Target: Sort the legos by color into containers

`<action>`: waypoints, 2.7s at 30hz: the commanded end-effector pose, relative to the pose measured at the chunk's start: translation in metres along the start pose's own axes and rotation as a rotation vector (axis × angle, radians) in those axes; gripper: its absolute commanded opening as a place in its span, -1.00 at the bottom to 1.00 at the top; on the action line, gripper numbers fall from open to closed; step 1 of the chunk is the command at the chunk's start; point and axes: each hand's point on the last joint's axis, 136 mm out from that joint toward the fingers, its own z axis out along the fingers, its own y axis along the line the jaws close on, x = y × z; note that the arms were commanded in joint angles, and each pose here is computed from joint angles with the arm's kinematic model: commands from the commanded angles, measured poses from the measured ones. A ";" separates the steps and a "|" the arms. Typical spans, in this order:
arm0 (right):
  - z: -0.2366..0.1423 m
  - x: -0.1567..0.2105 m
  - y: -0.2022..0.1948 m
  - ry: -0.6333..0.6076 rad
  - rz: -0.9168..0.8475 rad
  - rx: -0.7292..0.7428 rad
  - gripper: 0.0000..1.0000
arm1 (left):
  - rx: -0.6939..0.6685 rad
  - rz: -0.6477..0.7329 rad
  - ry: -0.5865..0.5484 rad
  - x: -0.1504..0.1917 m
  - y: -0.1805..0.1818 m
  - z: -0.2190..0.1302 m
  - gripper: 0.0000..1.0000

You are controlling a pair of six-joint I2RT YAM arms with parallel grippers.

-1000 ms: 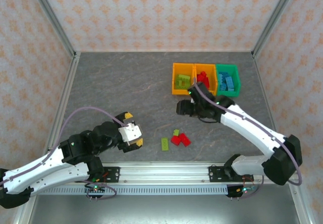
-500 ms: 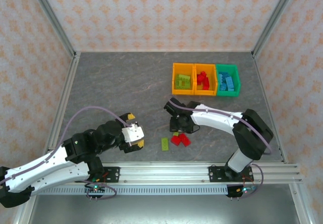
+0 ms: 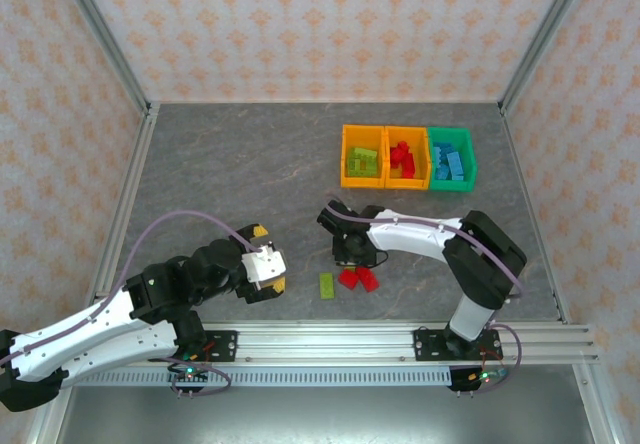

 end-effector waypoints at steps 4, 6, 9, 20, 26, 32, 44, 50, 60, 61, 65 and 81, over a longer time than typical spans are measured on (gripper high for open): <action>-0.028 -0.022 -0.004 -0.132 0.021 0.013 -0.67 | 0.006 0.017 0.011 0.003 -0.001 0.001 1.00; -0.048 -0.036 -0.006 -0.211 0.012 0.020 -0.68 | 0.007 0.016 0.007 0.002 -0.001 0.000 1.00; -0.087 -0.074 -0.018 -0.372 0.016 0.064 -0.70 | 0.004 0.017 0.004 0.002 0.000 0.000 1.00; -0.108 -0.264 -0.048 -0.569 0.109 0.141 -0.72 | 0.000 0.011 0.011 0.002 0.000 0.003 1.00; -0.091 -0.320 -0.049 -0.529 0.132 0.158 -0.36 | -0.037 0.002 -0.011 0.001 0.006 -0.002 1.00; -0.117 -0.311 -0.036 -0.474 0.073 0.098 0.18 | -0.033 -0.002 -0.011 0.000 0.006 -0.001 1.00; -0.170 -0.133 -0.030 -0.448 -0.041 -0.113 0.26 | -0.012 -0.005 -0.029 -0.003 0.003 -0.002 1.00; -0.137 -0.030 -0.043 -0.322 -0.127 -0.113 0.24 | -0.001 -0.006 -0.033 -0.003 0.001 -0.002 1.00; -0.065 0.059 -0.047 -0.077 -0.268 -0.007 0.20 | 0.005 -0.006 -0.028 -0.003 0.000 -0.001 1.00; -0.060 0.058 -0.048 -0.080 -0.276 0.011 0.20 | 0.005 -0.005 -0.027 -0.003 0.000 0.000 1.00; -0.036 0.055 -0.043 -0.060 -0.315 0.051 0.20 | 0.000 0.000 -0.013 0.000 0.000 0.001 1.00; -0.001 0.060 -0.060 -0.032 -0.259 0.149 -0.06 | -0.009 0.008 0.012 0.005 0.001 0.003 1.00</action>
